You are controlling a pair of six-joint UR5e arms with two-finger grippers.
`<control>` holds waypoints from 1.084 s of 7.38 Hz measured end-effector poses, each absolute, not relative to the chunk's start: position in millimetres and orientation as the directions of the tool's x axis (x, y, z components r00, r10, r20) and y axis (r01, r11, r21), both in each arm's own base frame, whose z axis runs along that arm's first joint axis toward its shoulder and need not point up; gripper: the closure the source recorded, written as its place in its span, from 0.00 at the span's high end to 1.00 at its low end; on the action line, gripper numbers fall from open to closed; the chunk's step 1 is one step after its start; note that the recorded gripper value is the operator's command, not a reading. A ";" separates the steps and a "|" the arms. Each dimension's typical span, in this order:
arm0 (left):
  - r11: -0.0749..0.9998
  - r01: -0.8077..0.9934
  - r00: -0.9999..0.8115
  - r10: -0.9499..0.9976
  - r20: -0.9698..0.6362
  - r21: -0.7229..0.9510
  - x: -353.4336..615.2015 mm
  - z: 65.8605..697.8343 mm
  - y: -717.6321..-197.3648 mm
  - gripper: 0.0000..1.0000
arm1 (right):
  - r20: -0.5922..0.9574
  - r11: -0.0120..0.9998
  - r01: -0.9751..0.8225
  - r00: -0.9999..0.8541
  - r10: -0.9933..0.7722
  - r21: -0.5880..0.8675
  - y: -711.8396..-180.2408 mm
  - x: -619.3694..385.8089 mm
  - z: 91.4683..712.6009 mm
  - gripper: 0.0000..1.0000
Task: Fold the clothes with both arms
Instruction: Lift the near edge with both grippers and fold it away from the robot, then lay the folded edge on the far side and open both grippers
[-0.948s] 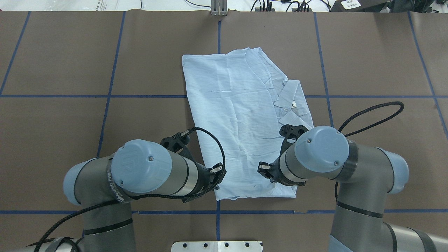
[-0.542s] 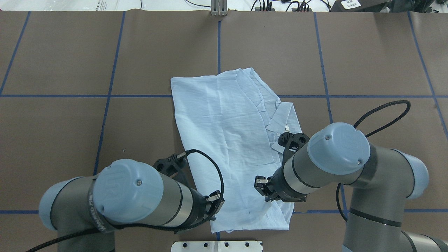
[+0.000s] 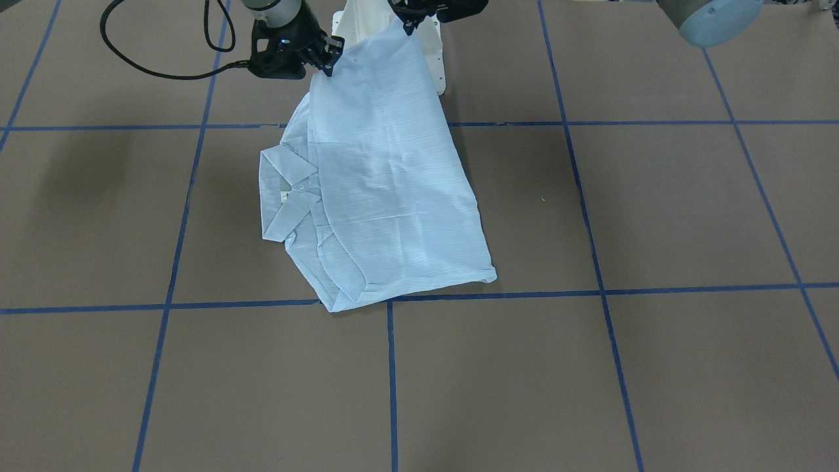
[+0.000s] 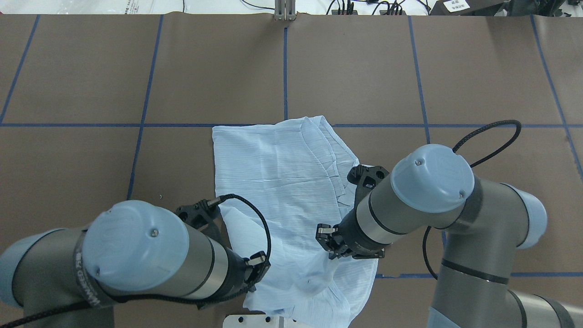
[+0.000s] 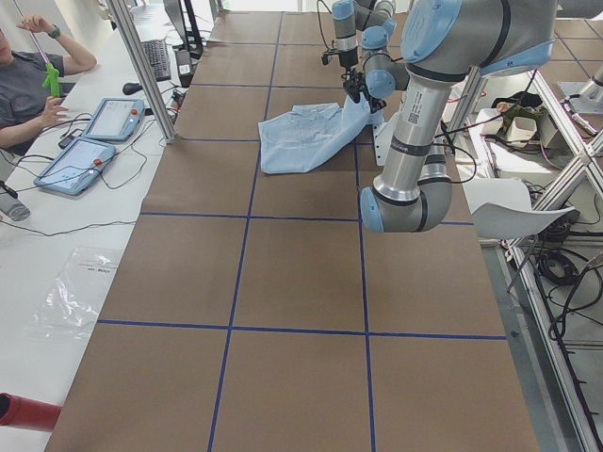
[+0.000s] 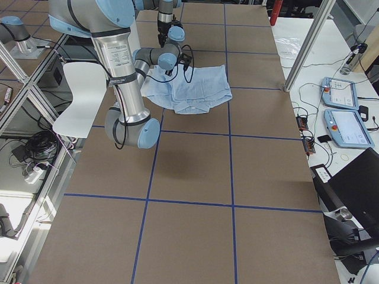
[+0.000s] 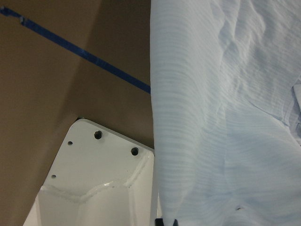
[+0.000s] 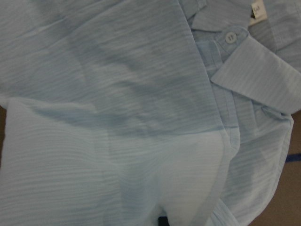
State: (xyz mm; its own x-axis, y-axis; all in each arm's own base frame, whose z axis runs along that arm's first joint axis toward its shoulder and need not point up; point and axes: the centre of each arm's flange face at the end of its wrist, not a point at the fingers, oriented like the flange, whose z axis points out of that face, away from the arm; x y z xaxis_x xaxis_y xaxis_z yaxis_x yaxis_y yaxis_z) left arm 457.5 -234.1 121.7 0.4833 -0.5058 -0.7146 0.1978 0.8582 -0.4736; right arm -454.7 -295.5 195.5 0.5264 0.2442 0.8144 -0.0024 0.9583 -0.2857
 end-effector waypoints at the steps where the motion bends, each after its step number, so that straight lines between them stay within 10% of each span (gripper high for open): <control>1: 0.859 0.236 0.483 -0.509 -0.713 -0.454 452.7 128.6 -265.4 0.00 | 0.826 0.969 -0.028 0.517 0.224 -0.245 -322.7 -458.1 186.7 0.00; 8: 0.858 0.380 0.483 -0.502 -0.717 -0.345 461.2 188.4 -430.7 0.00 | 0.788 0.991 -0.084 0.601 0.136 -0.107 -481.8 -513.3 175.5 0.00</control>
State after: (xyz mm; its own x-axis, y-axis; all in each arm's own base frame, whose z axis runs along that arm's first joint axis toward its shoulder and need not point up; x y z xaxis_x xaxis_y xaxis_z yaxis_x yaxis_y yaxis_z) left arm 461.2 -430.7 188.4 0.4833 -0.5022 -0.7170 0.3801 0.8582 -0.3449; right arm -513.3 -481.8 175.5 0.6007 0.1358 0.7878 -0.0837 0.9907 -0.1070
